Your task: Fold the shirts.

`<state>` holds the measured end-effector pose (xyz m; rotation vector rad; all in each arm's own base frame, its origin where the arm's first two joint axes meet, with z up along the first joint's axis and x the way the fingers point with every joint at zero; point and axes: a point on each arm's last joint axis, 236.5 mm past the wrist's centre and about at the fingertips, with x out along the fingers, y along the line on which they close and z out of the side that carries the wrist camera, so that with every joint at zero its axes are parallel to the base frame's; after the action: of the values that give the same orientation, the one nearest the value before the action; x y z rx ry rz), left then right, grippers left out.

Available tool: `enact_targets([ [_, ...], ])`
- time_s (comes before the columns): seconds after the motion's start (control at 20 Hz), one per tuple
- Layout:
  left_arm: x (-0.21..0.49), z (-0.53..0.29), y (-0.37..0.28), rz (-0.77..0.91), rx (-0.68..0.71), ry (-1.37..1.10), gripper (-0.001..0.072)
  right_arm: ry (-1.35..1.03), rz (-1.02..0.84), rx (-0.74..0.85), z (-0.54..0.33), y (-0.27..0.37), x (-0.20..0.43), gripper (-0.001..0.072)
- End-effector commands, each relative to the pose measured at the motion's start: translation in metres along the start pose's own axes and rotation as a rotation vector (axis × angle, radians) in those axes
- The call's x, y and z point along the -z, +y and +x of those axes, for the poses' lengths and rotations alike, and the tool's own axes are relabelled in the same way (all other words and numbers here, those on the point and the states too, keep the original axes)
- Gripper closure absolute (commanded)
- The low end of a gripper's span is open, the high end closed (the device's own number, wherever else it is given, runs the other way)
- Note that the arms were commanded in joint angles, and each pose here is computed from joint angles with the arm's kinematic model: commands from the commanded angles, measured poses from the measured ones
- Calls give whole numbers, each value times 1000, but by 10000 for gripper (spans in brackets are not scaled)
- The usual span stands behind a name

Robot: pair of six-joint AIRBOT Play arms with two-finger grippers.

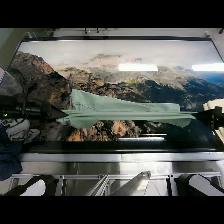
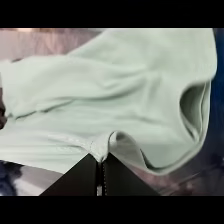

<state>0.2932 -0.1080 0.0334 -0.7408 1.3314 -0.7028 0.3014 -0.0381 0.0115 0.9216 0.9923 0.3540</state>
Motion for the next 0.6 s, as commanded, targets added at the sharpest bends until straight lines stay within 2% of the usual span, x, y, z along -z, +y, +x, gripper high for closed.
enact_targets([
  [0.0,-40,22,-2,73,-39,101,681,-63,-68,76,38,-10,-27,694],
  [0.2,-83,44,27,45,-94,188,682,-72,-91,169,73,-37,-37,694],
  [0.35,-94,52,69,-5,-185,245,682,-42,-105,195,90,-53,-33,694],
  [0.55,-92,71,93,-49,-168,326,682,-33,-118,207,97,-63,-32,694],
])
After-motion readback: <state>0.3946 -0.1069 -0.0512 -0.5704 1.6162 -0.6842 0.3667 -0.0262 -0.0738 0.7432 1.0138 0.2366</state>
